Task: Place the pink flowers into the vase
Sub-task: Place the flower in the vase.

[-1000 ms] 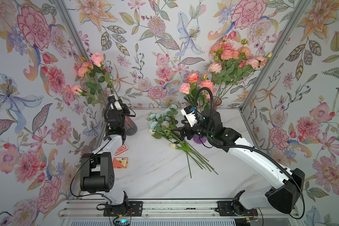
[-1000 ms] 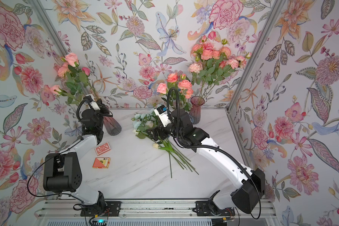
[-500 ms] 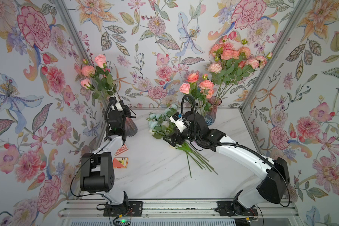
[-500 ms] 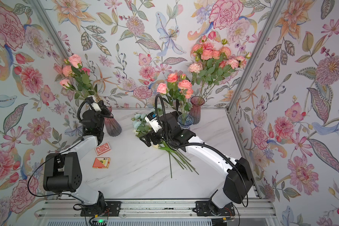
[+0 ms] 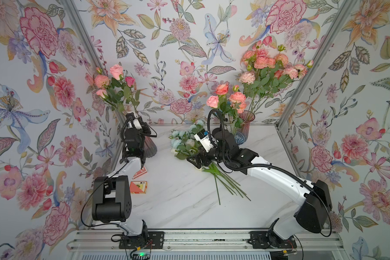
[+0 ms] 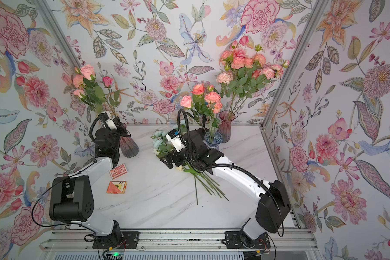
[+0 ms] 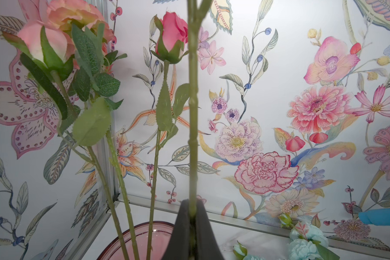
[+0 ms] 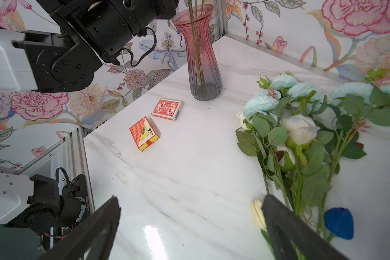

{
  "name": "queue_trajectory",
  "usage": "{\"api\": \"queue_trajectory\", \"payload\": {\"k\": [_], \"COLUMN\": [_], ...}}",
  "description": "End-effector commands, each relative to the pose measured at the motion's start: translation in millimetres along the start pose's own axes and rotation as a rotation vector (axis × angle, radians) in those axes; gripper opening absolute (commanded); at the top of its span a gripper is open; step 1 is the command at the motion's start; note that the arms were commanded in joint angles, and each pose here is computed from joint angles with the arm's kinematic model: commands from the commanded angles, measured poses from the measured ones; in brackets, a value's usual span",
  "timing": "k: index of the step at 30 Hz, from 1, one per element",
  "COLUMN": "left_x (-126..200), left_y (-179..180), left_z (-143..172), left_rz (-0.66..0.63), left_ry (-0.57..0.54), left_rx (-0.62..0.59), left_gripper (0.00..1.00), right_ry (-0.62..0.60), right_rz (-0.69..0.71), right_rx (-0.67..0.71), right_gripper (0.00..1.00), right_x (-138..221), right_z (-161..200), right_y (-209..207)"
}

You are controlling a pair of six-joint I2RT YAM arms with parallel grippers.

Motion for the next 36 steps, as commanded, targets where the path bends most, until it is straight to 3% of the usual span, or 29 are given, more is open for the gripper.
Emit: {"api": "queue_trajectory", "payload": {"k": [1, 21, 29, 36], "left_x": [12, 30, 41, 44], "left_y": [-2, -19, -23, -22], "left_z": [-24, -39, -75, -132], "left_rz": [0.006, 0.043, 0.071, 0.075], "left_ry": [-0.060, -0.065, -0.117, -0.192], "left_rx": [0.006, -0.002, -0.030, -0.077], "left_gripper": [0.00, 0.00, 0.00, 0.00], "right_ry": [-0.021, -0.047, -0.053, -0.059], "right_rz": [-0.019, -0.028, -0.029, -0.032], "right_rx": [0.006, 0.006, 0.005, 0.009], "right_gripper": [0.99, 0.99, 0.99, 1.00], "right_x": [4, 15, 18, 20], "right_z": [-4, -4, -3, -5], "right_y": [7, 11, 11, 13]}}
Point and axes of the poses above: each gripper's point midway between its finger pads, its own x axis back along the fingers, its own y axis along the line the jaws close on, z = x × y, the point moved 1 cm from there along x, back along the fingers, and after that the axes turned 11 degrees about -x, right-handed, at the moved point
